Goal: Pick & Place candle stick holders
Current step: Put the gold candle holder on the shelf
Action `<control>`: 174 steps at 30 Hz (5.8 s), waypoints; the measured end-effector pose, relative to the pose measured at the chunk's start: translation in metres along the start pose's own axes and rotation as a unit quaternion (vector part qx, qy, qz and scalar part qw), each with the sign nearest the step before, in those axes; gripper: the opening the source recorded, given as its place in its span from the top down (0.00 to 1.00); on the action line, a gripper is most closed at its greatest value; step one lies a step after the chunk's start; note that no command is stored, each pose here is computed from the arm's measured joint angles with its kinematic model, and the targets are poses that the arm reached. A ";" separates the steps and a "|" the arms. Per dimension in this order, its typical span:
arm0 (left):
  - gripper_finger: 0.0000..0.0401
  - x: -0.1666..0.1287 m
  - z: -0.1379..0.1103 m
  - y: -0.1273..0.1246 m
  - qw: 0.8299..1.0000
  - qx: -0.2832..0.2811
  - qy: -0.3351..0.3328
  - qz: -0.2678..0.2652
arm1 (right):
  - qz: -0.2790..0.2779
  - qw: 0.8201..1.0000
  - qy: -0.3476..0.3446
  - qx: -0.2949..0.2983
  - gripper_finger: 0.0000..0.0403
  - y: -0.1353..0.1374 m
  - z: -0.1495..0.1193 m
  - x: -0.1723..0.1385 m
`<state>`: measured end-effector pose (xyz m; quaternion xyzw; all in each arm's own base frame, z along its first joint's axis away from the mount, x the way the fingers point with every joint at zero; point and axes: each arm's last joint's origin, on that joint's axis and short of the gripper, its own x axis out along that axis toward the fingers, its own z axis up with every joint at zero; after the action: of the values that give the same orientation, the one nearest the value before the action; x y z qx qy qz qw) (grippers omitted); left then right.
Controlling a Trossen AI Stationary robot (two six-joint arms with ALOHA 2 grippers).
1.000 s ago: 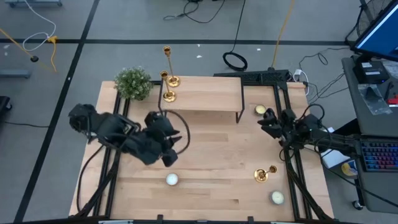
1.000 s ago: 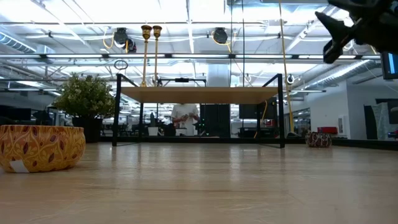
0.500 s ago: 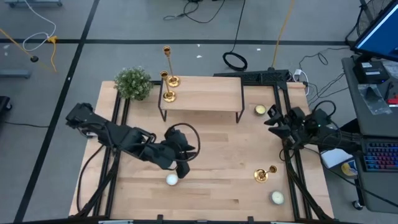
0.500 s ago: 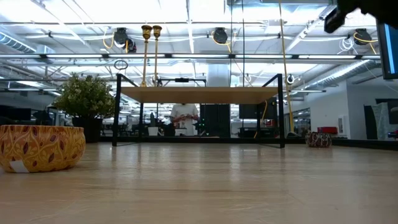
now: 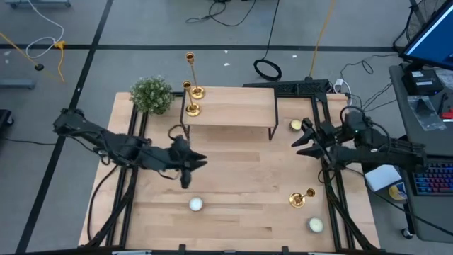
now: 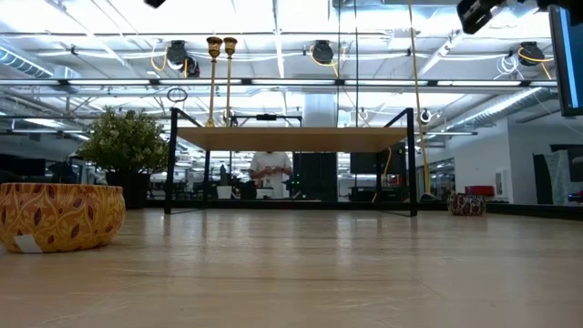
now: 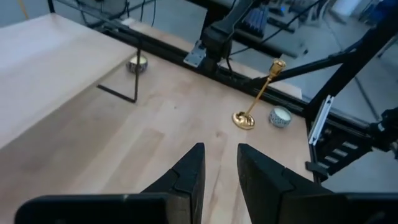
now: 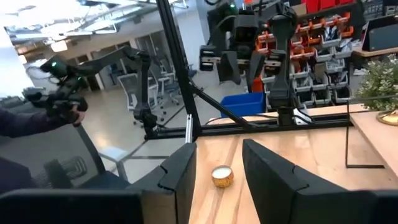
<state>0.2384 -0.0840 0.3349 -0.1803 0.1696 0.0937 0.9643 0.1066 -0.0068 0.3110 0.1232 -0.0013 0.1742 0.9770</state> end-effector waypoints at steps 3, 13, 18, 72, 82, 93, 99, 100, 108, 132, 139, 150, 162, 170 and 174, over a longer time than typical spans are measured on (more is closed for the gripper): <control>0.77 -0.014 -0.011 0.015 1.000 0.006 -0.021 -0.013 | -0.002 1.000 0.010 -0.003 0.69 0.001 0.009 0.002; 0.77 -0.047 -0.051 0.065 0.997 -0.017 -0.066 -0.033 | -0.005 0.997 0.068 0.030 0.69 0.004 0.032 0.014; 0.77 -0.060 -0.062 0.082 0.996 -0.018 -0.084 -0.035 | 0.016 0.988 0.134 0.080 0.69 0.008 0.038 0.031; 0.77 -0.071 -0.077 0.097 0.997 -0.035 -0.070 -0.027 | -0.089 0.745 0.515 0.415 0.69 0.071 -0.041 -0.009; 0.77 -0.071 -0.077 0.097 0.997 -0.037 -0.070 -0.026 | -0.111 0.723 0.551 0.402 0.69 0.072 -0.072 -0.010; 0.77 -0.071 -0.077 0.097 0.997 -0.041 -0.068 -0.026 | -0.117 0.680 0.584 0.428 0.69 0.070 -0.094 -0.010; 0.77 -0.071 -0.077 0.097 0.997 -0.042 -0.067 -0.026 | -0.099 0.682 0.583 0.431 0.69 0.071 -0.094 -0.008; 0.77 -0.071 -0.077 0.097 0.996 -0.042 -0.067 -0.026 | -0.097 0.683 0.581 0.432 0.69 0.071 -0.094 -0.008; 0.77 -0.071 -0.077 0.097 0.996 -0.043 -0.067 -0.026 | -0.112 0.698 0.564 0.426 0.65 0.070 -0.094 -0.007; 0.77 -0.071 -0.077 0.097 0.996 -0.043 -0.067 -0.028 | -0.137 0.751 0.523 0.379 0.41 0.068 -0.094 -0.005; 0.77 -0.071 -0.077 0.097 0.997 -0.042 -0.066 -0.027 | -0.116 0.759 0.520 0.374 0.41 0.074 -0.093 -0.008; 0.77 -0.071 -0.078 0.097 0.997 -0.041 -0.064 -0.025 | -0.141 0.759 0.512 0.377 0.41 0.076 -0.092 -0.024; 0.77 -0.071 -0.078 0.097 0.997 -0.044 -0.064 -0.025 | -0.101 0.861 0.435 0.243 0.41 0.070 -0.085 -0.025; 0.77 -0.071 -0.078 0.097 0.997 -0.045 -0.064 -0.026 | -0.043 0.893 0.405 0.189 0.41 0.064 -0.077 -0.035; 0.77 -0.071 -0.078 0.097 0.996 -0.049 -0.064 -0.026 | -0.028 0.900 0.394 0.182 0.41 0.062 -0.074 -0.039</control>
<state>0.1267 -0.0327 0.2616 -0.2249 0.0980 0.0885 0.9654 0.0459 0.0539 0.2521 0.2201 0.4189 0.1786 0.8627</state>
